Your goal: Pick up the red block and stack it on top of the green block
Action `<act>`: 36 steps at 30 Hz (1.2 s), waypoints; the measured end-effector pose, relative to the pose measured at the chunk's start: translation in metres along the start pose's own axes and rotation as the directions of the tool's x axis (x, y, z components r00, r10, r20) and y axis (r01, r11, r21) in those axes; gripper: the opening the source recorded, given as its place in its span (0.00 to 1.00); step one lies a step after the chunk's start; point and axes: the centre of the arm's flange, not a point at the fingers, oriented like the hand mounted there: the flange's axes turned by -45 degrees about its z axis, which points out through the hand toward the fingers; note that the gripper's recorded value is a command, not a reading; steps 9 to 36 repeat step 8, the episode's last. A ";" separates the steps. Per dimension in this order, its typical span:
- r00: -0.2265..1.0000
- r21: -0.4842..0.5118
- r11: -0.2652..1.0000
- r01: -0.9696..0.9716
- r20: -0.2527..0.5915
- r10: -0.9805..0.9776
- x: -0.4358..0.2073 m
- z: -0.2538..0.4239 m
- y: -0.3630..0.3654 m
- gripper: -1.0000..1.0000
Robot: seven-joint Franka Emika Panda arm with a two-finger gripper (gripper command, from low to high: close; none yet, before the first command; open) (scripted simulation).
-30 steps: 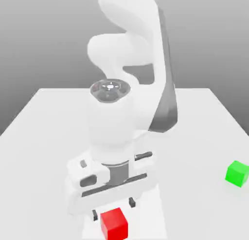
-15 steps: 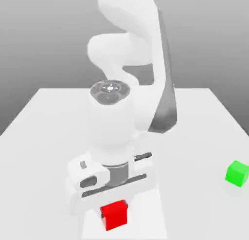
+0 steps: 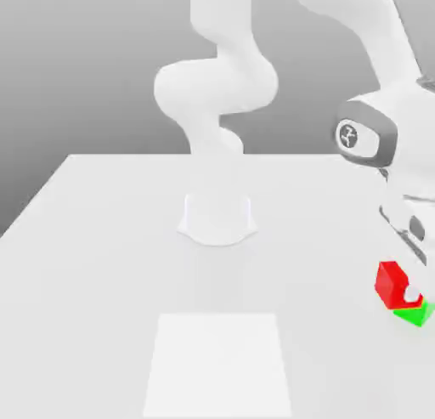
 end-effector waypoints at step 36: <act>0.985 -0.004 0.985 0.172 0.006 -0.172 0.030 0.052 -0.015 1.00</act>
